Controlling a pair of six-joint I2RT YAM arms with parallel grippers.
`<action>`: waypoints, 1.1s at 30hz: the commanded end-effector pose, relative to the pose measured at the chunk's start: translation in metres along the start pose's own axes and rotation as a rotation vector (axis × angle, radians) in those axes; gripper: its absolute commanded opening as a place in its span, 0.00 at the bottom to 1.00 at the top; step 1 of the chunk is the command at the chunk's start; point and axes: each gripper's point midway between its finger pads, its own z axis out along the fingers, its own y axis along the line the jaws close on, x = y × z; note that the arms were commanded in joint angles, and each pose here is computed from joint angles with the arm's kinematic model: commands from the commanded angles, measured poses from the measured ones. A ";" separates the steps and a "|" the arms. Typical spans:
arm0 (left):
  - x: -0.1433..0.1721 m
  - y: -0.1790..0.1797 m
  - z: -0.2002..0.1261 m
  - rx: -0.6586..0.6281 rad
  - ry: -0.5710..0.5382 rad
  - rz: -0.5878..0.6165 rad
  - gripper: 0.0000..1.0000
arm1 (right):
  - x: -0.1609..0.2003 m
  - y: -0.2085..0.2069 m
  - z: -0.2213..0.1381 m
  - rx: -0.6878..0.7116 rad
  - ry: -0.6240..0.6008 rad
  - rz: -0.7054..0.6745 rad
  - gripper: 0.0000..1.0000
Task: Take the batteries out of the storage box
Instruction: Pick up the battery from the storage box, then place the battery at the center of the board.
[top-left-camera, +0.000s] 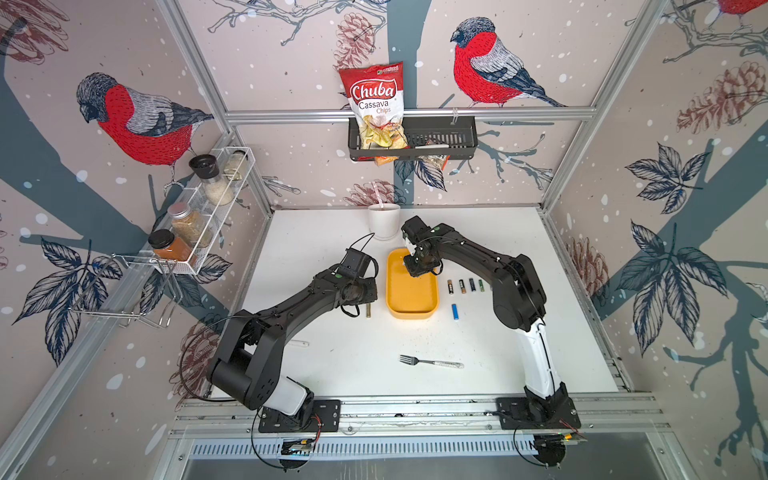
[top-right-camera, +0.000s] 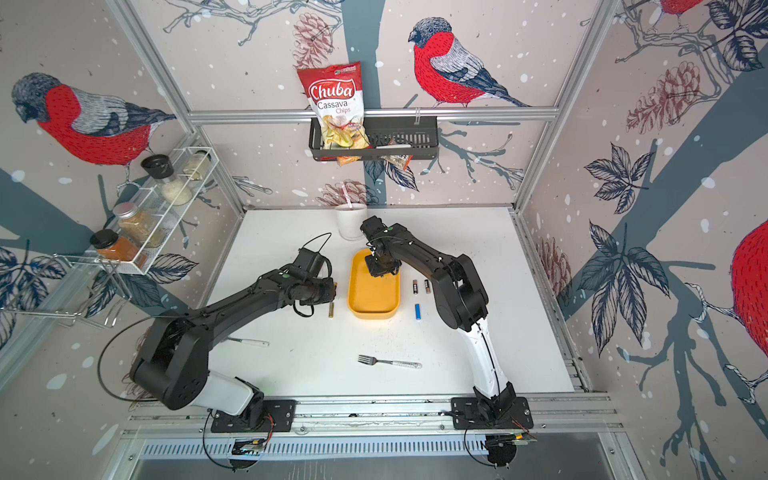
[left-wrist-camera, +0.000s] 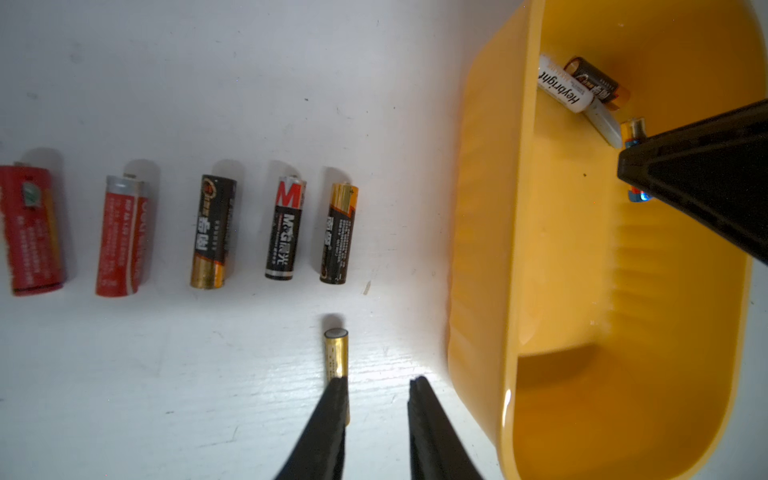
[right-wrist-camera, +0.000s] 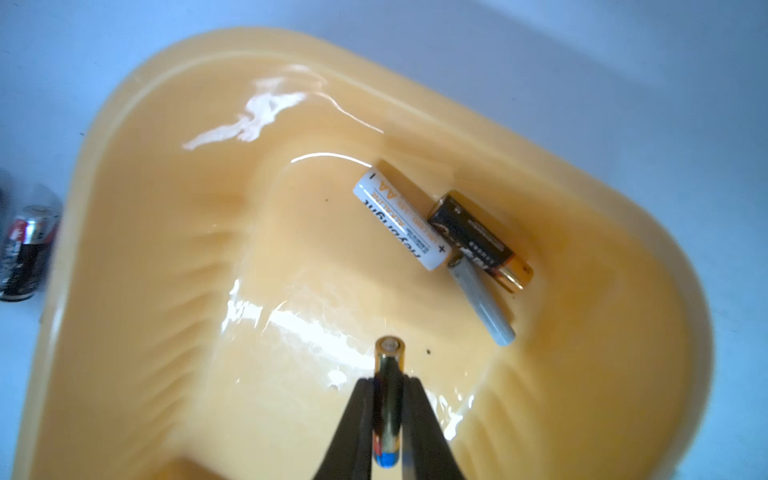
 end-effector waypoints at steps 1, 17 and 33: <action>-0.004 0.001 0.000 -0.009 -0.002 0.016 0.30 | 0.003 -0.003 -0.017 -0.005 -0.010 0.035 0.18; -0.011 -0.004 0.003 -0.002 0.009 0.030 0.30 | 0.062 -0.058 -0.080 0.037 -0.044 0.189 0.19; -0.016 -0.010 0.002 0.004 0.024 0.048 0.30 | 0.152 -0.084 -0.047 0.044 0.032 0.329 0.20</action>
